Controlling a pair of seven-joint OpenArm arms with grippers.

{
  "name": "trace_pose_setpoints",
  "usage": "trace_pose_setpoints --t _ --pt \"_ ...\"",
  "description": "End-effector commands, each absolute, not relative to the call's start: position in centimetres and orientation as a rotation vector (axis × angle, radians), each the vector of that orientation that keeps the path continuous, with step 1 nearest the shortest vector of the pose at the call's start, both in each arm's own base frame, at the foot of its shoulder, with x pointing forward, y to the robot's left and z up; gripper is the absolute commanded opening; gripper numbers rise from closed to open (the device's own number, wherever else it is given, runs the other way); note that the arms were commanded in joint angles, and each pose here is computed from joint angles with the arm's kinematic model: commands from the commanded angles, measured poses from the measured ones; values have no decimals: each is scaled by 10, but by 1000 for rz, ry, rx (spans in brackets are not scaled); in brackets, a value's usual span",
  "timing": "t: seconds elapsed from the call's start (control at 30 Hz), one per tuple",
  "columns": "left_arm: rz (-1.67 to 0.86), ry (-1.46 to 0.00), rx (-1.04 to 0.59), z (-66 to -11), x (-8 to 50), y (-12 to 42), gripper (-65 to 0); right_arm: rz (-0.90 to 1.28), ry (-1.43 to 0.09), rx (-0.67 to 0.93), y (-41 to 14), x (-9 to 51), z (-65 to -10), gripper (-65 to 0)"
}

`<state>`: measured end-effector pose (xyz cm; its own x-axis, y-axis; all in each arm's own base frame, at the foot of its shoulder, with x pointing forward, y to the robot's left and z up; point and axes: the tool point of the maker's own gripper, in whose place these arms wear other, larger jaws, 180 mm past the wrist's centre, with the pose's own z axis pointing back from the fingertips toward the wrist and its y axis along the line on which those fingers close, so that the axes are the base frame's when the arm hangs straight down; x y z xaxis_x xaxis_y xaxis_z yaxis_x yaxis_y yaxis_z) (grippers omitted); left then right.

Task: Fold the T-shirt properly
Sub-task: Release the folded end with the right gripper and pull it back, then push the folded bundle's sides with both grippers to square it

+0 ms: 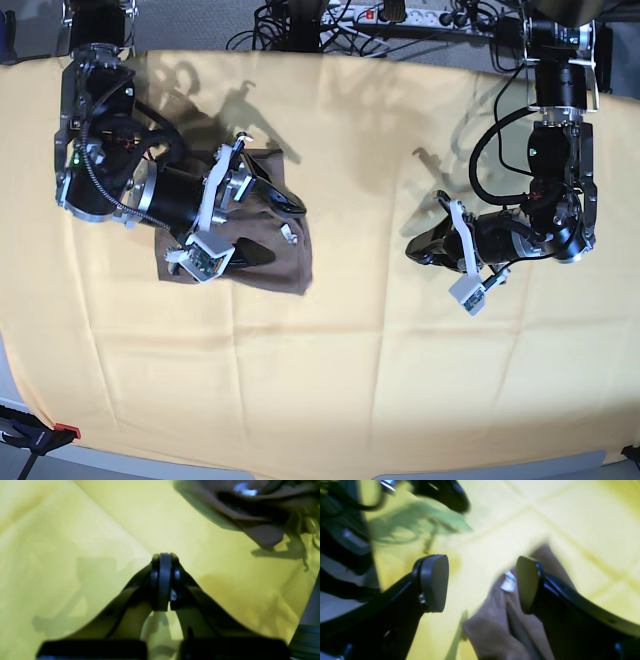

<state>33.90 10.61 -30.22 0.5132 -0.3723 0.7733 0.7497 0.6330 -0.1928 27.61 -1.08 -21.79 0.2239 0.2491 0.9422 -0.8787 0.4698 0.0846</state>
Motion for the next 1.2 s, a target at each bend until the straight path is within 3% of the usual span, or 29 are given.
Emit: trace_pose_setpoints --t 0.0,0.23,0.3,0.37,0.43,0.63,0.87,1.17 --pt "-730 -822 -565 -284 347 105 -650 911 -1151 754 -8 277 -191 -213" --pt "-730 -822 -565 -284 347 105 -650 851 -1223 565 -50 292 -176 -213" --pt "-733 -825 -572 -283 347 104 -650 810 -1233 523 -65 297 -175 -249" --pt "-746 -837 -594 -279 346 101 -650 771 -1250 490 -80 300 -173 -409" --pt "-738 -860 -666 -269 343 92 -650 737 -1258 472 -90 304 -173 -650" --pt "-767 -855 -811 -256 331 65 -650 657 -1217 458 -108 338 -204 -650" --pt "-972 -733 -883 -271 287 9 -650 629 -1101 447 -112 378 -242 -650" --pt "-1332 -687 -786 -297 229 -53 -650 598 -967 354 -137 418 -279 -650"
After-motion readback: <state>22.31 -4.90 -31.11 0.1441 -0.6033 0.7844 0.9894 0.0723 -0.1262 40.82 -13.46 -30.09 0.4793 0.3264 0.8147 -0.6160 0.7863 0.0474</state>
